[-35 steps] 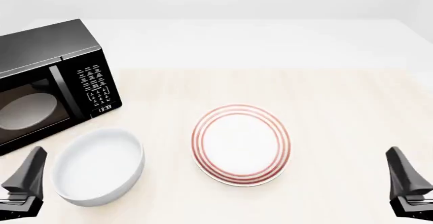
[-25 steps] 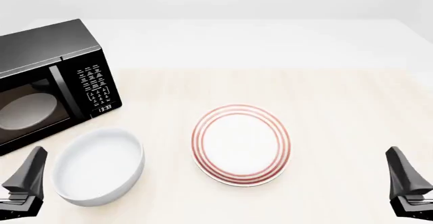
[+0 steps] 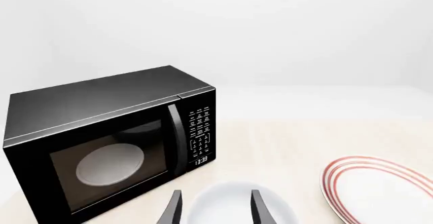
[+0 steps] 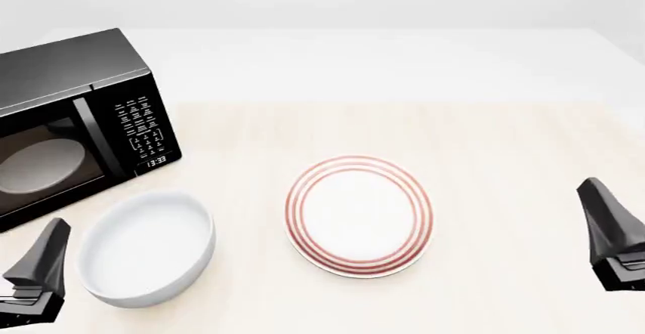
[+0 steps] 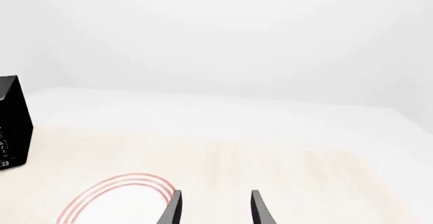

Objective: Put the white bowl to the right of the plate.

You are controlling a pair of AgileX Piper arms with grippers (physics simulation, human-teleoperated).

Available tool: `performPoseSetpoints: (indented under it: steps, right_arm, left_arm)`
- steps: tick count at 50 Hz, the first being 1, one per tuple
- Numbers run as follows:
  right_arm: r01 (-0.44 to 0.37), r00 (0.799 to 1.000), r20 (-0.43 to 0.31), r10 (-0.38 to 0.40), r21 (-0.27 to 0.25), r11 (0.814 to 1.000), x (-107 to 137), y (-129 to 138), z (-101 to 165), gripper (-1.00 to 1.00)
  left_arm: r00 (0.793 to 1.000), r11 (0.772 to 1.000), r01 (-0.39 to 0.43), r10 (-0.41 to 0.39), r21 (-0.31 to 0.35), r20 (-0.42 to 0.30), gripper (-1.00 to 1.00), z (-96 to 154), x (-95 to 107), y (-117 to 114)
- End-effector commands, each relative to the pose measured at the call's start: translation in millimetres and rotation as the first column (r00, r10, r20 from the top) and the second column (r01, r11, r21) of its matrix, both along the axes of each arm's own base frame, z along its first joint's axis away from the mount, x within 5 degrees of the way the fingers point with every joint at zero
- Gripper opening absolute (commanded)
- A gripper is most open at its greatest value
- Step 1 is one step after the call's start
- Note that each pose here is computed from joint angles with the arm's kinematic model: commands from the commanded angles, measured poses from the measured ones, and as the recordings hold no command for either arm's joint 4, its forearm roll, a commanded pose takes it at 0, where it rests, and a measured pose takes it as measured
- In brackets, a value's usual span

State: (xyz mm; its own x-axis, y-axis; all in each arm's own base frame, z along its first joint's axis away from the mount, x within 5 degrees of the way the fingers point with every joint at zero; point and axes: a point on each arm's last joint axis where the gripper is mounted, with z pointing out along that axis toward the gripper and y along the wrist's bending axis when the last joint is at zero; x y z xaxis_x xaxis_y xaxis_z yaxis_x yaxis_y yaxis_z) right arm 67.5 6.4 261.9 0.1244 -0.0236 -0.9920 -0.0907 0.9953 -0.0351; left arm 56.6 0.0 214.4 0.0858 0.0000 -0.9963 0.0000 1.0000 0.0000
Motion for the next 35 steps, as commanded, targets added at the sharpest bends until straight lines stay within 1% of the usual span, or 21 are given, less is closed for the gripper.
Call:
performPoseSetpoints:
  steps: [1, 2, 6, 8, 9, 10, 11, 12, 13, 15, 16, 18, 19, 21, 25, 27, 28, 30, 31, 34, 35]
  right_arm:
    - [-0.119, 0.993, 0.000, 0.119, -0.045, 0.992, 34, 16, 43, 1.00]
    - [-0.132, 0.991, -0.004, 0.132, -0.061, 0.989, 42, 20, 47, 1.00]
    - [-0.190, 0.982, -0.020, 0.189, -0.078, 0.979, 71, 36, 62, 1.00]
    - [-0.196, 0.980, -0.057, 0.192, -0.064, 0.979, 88, 41, 65, 1.00]
    - [-0.199, 0.978, -0.074, 0.196, -0.028, 0.980, 95, 43, 67, 1.00]
    - [-0.233, 0.972, -0.051, 0.231, -0.030, 0.972, 93, 49, 72, 1.00]
    - [-0.229, 0.972, -0.063, 0.225, -0.062, 0.972, 100, 51, 73, 1.00]
    - [-0.235, 0.971, -0.066, 0.231, -0.068, 0.970, 104, 53, 74, 1.00]
    - [-0.259, 0.965, -0.065, 0.256, -0.055, 0.964, 107, 59, 78, 1.00]
    - [-0.271, 0.961, -0.081, 0.264, -0.090, 0.958, 118, 66, 81, 1.00]
    - [-0.296, 0.953, -0.089, 0.289, -0.078, 0.952, 123, 74, 85, 1.00]
    - [-0.309, 0.949, -0.098, 0.300, -0.087, 0.947, 131, 80, 90, 1.00]
    - [-0.331, 0.940, -0.106, 0.324, -0.066, 0.941, 134, 87, 93, 1.00]
    - [-0.330, 0.941, -0.107, 0.320, -0.082, 0.941, 141, 90, 96, 1.00]
    - [-0.381, 0.920, -0.141, 0.366, -0.099, 0.919, 155, 111, 100, 1.00]
    - [-0.386, 0.911, -0.198, 0.362, -0.099, 0.917, 175, 121, 101, 1.00]
    - [-0.408, 0.905, -0.179, 0.387, -0.101, 0.907, 170, 127, 105, 1.00]
    - [-0.416, 0.901, -0.185, 0.392, -0.116, 0.902, 176, 132, 109, 1.00]
    - [-0.431, 0.886, -0.228, 0.403, -0.084, 0.899, 183, 141, 109, 1.00]
    - [-0.442, 0.885, -0.208, 0.417, -0.092, 0.892, 182, 146, 118, 1.00]
    - [-0.453, 0.877, -0.218, 0.428, -0.078, 0.888, 183, 150, 118, 1.00]
  left_arm:
    - [1.000, 1.000, 0.000, 0.000, 0.000, 0.000, 1.00, 0, 0, 0]
    - [1.000, 1.000, 0.000, 0.000, 0.000, 0.000, 1.00, 0, 0, 0]
    - [1.000, 1.000, 0.000, 0.000, 0.000, 0.000, 1.00, 0, 0, 0]
    - [1.000, 1.000, 0.000, 0.000, 0.000, 0.000, 1.00, 0, 0, 0]
    - [1.000, 1.000, 0.000, 0.000, 0.000, 0.000, 1.00, 0, 0, 0]
    - [1.000, 1.000, 0.000, 0.000, 0.000, 0.000, 1.00, 0, 0, 0]
    - [1.000, 1.000, 0.000, 0.000, 0.000, 0.000, 1.00, 0, 0, 0]
    - [1.000, 1.000, 0.000, 0.000, 0.000, 0.000, 1.00, 0, 0, 0]
    - [1.000, 1.000, 0.000, 0.000, 0.000, 0.000, 1.00, 0, 0, 0]
    - [1.000, 1.000, 0.000, 0.000, 0.000, 0.000, 1.00, 0, 0, 0]
    - [1.000, 1.000, 0.000, 0.000, 0.000, 0.000, 1.00, 0, 0, 0]
    - [1.000, 1.000, 0.000, 0.000, 0.000, 0.000, 1.00, 0, 0, 0]
    - [1.000, 1.000, 0.000, 0.000, 0.000, 0.000, 1.00, 0, 0, 0]
    - [1.000, 1.000, 0.000, 0.000, 0.000, 0.000, 1.00, 0, 0, 0]
    - [1.000, 1.000, 0.000, 0.000, 0.000, 0.000, 1.00, 0, 0, 0]
    - [1.000, 1.000, 0.000, 0.000, 0.000, 0.000, 1.00, 0, 0, 0]
    - [1.000, 1.000, 0.000, 0.000, 0.000, 0.000, 1.00, 0, 0, 0]
    - [1.000, 1.000, 0.000, 0.000, 0.000, 0.000, 1.00, 0, 0, 0]
    - [1.000, 1.000, 0.000, 0.000, 0.000, 0.000, 1.00, 0, 0, 0]
    - [1.000, 1.000, 0.000, 0.000, 0.000, 0.000, 1.00, 0, 0, 0]
    - [1.000, 1.000, 0.000, 0.000, 0.000, 0.000, 1.00, 0, 0, 0]
